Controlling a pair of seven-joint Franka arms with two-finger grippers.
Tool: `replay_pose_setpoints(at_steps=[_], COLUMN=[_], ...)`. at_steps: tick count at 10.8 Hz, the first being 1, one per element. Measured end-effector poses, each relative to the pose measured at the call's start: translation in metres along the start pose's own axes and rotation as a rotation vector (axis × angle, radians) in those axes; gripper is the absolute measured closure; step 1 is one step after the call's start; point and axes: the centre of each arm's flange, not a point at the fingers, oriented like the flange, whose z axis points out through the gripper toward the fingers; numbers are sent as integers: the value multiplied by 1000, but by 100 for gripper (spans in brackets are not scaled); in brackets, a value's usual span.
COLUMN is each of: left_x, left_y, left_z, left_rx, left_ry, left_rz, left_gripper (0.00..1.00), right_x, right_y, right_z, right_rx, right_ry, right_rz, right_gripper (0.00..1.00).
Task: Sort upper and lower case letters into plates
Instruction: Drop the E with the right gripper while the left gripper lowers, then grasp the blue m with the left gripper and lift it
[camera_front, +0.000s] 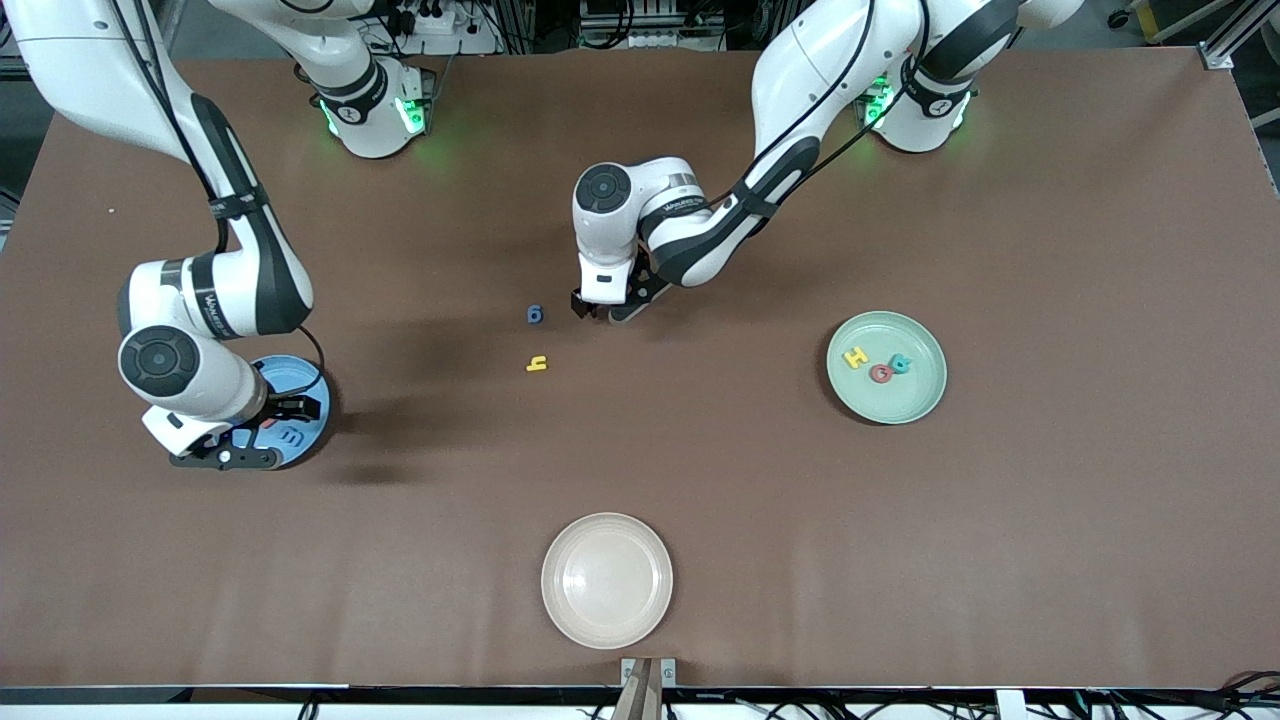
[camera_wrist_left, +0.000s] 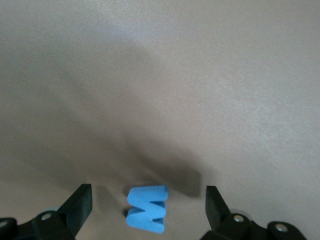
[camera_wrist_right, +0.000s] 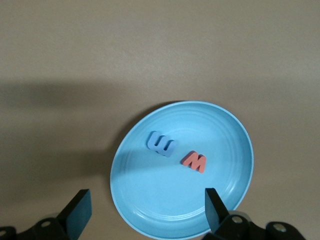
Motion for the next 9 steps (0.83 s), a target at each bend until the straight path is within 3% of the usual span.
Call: replay_pose_setpoints(at_steps=[1,3,5,9], left_x=[0,1,2,2], left_y=[0,2,5,5], left_z=[1,0,-4,-3], left_rx=[1,-3,-9,-9], left_ry=[0,0,0,1], left_rz=[-1,-2,-4,-4], left_gripper=[0,29,48,48], right_x=[1,0,0,-3], right_y=[-1,-4,-19,-49], right_z=[0,0,-4,-11], right_rx=[2,21,65,105], right_ry=[5,2,-3,-4], right_rz=[-1,9,21,15], right_gripper=[0,0,0,0])
